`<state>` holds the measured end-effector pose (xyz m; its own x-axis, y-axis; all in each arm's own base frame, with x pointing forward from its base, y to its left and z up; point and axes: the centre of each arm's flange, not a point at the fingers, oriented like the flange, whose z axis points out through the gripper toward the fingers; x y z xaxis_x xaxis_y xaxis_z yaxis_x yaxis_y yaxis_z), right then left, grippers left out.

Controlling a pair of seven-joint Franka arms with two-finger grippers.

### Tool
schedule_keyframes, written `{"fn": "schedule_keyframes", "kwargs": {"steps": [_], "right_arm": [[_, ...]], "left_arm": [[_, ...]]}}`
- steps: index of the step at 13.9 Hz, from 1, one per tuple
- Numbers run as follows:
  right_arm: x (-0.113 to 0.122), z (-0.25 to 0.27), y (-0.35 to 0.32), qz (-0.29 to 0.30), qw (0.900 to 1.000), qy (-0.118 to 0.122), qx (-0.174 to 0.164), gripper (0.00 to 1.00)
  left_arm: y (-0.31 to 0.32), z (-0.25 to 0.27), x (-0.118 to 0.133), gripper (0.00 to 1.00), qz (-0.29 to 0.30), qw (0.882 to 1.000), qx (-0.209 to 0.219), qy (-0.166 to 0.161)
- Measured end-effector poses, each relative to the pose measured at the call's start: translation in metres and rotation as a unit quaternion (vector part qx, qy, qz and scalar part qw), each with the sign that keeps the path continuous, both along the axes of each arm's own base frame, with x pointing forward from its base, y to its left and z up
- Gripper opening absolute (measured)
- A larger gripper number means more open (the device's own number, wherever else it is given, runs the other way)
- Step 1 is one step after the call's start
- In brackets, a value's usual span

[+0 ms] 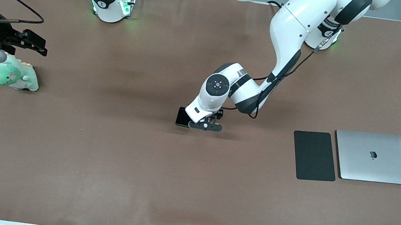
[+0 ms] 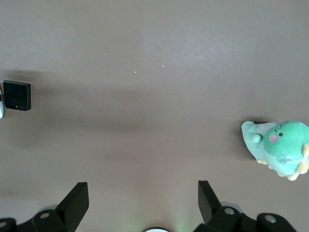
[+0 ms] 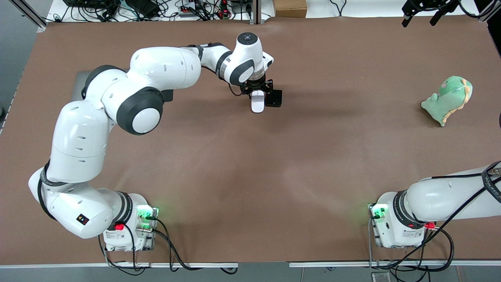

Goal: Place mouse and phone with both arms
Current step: 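Grasp the white mouse with the left gripper while the right gripper reaches the phone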

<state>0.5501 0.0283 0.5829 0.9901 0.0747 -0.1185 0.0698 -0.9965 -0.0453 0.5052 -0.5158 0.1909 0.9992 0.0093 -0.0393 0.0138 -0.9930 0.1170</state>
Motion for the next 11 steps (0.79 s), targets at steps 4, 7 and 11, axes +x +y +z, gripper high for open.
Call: {"fn": "schedule_keyframes", "kwargs": {"steps": [4, 7, 11], "right_arm": [[0.018, -0.032, 0.065, -0.015, 1.0, -0.005, -0.003, 1.0], [0.028, -0.062, 0.116, -0.021, 1.0, -0.008, -0.008, 1.0], [0.04, -0.103, 0.158, -0.029, 1.0, -0.006, 0.009, 1.0]], "left_arm": [[0.0, -0.006, -0.002, 0.74, -0.002, 1.0, 0.009, -0.003], [0.001, -0.01, -0.002, 0.71, -0.005, 1.0, 0.014, -0.004], [0.003, -0.013, -0.001, 0.68, -0.009, 1.0, 0.021, -0.009]]}}
